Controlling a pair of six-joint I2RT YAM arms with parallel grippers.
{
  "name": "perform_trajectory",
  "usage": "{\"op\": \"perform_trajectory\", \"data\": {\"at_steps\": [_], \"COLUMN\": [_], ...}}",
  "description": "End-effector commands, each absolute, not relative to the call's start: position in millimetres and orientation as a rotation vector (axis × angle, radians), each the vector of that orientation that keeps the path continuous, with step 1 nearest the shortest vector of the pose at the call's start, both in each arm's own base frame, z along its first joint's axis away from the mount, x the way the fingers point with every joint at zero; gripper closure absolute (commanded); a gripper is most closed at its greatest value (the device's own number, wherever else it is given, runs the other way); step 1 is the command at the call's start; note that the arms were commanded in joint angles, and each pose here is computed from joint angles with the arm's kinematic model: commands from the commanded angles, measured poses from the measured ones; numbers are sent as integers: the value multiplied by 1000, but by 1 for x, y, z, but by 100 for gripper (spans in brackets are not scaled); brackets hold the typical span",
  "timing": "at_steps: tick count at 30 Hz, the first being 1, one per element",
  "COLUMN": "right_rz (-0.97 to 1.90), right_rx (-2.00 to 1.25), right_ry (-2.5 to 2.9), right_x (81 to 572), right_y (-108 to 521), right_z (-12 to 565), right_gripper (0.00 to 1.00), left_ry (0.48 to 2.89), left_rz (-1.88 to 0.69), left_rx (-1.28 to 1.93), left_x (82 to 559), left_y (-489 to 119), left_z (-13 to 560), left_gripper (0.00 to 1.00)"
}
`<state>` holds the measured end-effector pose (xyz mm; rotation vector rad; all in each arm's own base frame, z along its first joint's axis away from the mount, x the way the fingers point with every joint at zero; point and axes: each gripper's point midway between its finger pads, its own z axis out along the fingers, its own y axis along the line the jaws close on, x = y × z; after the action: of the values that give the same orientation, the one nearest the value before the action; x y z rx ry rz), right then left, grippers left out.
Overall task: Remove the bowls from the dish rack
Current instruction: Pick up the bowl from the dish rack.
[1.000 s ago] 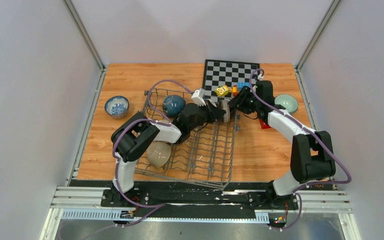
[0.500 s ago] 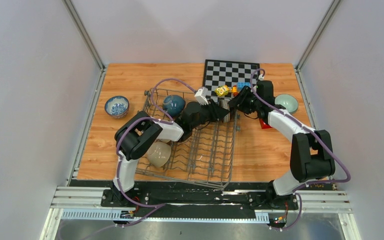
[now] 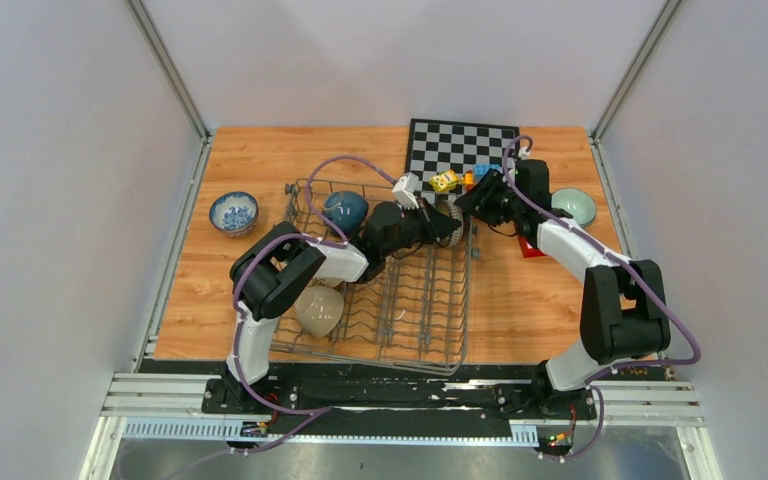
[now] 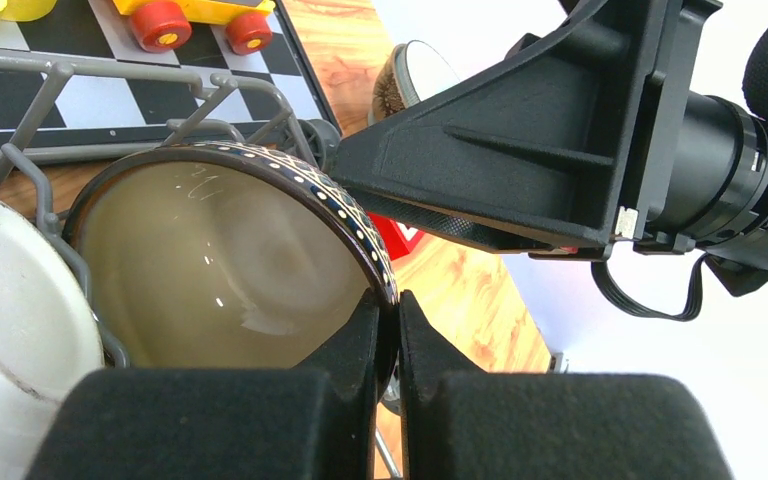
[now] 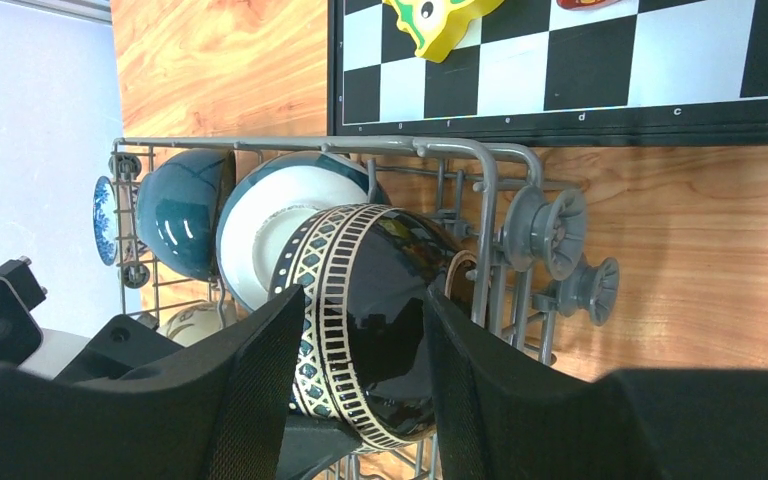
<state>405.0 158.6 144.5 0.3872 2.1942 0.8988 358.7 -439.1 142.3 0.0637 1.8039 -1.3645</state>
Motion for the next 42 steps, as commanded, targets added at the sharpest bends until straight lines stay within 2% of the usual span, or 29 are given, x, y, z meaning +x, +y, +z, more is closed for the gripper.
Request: {"op": "perform_trajectory", "data": {"at_steps": [1, 17, 29, 42], "right_rz": [956, 901, 912, 929], "right_rx": [363, 315, 271, 159], "right_ry": [2204, 2132, 2104, 2035], "right_x": [398, 389, 371, 351], "right_y": [167, 156, 155, 156], "right_z": [153, 212, 226, 253], "right_gripper": [48, 41, 41, 43], "left_ry": [1700, 1614, 1570, 1422], "left_rz": [-1401, -1436, -1486, -1685], "left_rx": [80, 71, 21, 147], "left_x": [361, 361, 357, 334], "left_y": [-441, -430, -408, -407], "left_z": [173, 210, 222, 262], "left_gripper": [100, 100, 100, 100]}}
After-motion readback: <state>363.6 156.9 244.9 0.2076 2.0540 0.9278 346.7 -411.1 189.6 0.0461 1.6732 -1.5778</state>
